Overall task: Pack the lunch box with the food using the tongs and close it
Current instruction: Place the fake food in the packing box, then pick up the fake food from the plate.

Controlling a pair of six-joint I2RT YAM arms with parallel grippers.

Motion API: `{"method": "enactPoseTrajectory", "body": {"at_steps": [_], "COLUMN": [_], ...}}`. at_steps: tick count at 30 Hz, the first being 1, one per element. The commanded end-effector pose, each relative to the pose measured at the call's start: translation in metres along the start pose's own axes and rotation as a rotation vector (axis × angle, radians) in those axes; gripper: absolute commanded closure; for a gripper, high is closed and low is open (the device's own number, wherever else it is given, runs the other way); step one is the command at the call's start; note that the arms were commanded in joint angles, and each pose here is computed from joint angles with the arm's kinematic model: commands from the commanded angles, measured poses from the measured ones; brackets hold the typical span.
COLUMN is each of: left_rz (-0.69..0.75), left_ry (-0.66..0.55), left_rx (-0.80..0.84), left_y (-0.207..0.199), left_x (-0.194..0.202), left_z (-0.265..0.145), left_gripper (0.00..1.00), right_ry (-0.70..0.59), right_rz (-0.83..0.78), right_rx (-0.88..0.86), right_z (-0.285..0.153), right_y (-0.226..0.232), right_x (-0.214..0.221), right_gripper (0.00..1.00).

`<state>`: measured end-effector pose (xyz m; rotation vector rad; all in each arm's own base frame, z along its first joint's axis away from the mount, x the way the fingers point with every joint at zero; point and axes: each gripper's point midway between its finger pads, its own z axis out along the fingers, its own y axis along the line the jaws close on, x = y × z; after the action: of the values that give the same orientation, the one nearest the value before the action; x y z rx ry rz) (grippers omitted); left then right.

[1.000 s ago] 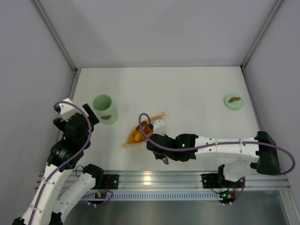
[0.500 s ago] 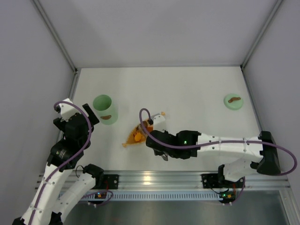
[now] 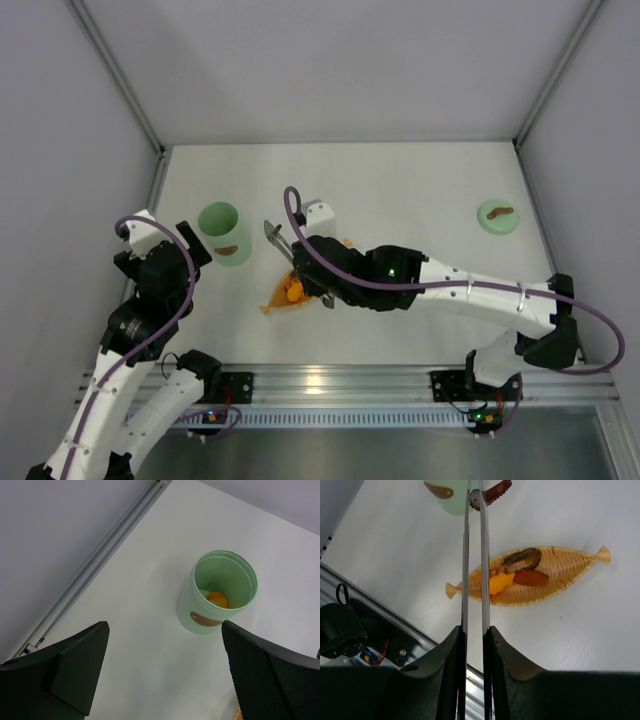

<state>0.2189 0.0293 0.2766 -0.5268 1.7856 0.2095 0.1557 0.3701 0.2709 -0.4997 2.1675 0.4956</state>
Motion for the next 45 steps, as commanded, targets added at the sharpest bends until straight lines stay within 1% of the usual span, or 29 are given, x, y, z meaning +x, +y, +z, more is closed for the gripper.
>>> {"method": "enactPoseTrajectory", "body": {"at_steps": [1,2,4,5,6,8,9,11,12,20,25,28,34,38,41,42,45], "left_rz": [0.007,0.007,0.006,0.008,0.007,0.005,0.010,0.010,0.011,0.013,0.014,0.014,0.013,0.015,0.016,0.015,0.017], "left_ry": [0.000,0.000,0.000,0.001,0.001,0.000,0.004,0.004,0.005,0.005,0.006,0.006,0.005,0.007,0.007,0.006,0.009], "left_rx": [0.004,0.004,0.004,0.004,0.004,0.008,0.009,0.009,0.010,0.012,0.011,0.011,0.012,0.010,0.008,0.008,0.009], "left_y": [-0.002,-0.001,-0.002,-0.002,-0.002,-0.002,-0.003,-0.003,-0.003,-0.004,-0.004,-0.004,-0.004,-0.004,-0.003,-0.003,-0.004], "left_x": [0.001,0.001,0.001,0.001,0.001,0.001,0.002,0.002,0.002,0.002,0.002,0.002,0.002,0.002,0.003,0.003,0.003], "left_z": [0.002,0.001,0.001,0.002,0.002,0.001,0.002,0.002,0.002,0.002,0.002,0.002,0.002,0.003,0.003,0.003,0.003], "left_gripper": [0.01,0.01,0.01,0.01,0.01,0.01,0.01,0.01,0.01,0.01,0.01,0.01,0.01,0.01,0.01,0.01,0.01], "right_ry": [-0.114,-0.146,-0.155,-0.176,-0.171,-0.187,-0.178,-0.187,-0.185,-0.178,-0.156,-0.148,-0.152,-0.157,-0.161,-0.173,-0.160], "right_rz": [-0.023,-0.009,-0.012,0.006,-0.002,0.007,0.003,0.011,0.013,0.022,0.014,0.017,0.026,0.024,0.023,0.034,0.053], "right_rx": [-0.011,-0.039,-0.045,-0.080,-0.086,-0.114,-0.115,-0.147,-0.152,-0.233,-0.235,-0.227,-0.221,-0.210,-0.181,-0.175,-0.100], "right_z": [0.003,0.002,0.017,0.018,0.028,0.032,0.042,0.045,0.053,0.074,0.085,0.090,0.093,0.091,0.083,0.073,0.051], "right_y": [0.008,0.016,0.020,0.027,0.032,0.039,0.043,0.052,0.056,0.081,0.085,0.084,0.079,0.075,0.066,0.061,0.034], "right_x": [-0.053,-0.069,-0.078,-0.092,-0.091,-0.103,-0.102,-0.110,-0.110,-0.110,-0.102,-0.100,-0.104,-0.107,-0.110,-0.116,-0.109], "right_gripper": [0.77,0.77,0.77,0.77,0.77,0.77,0.77,0.76,0.77,0.76,0.74,0.69,0.63,0.62,0.62,0.62,0.62]}}
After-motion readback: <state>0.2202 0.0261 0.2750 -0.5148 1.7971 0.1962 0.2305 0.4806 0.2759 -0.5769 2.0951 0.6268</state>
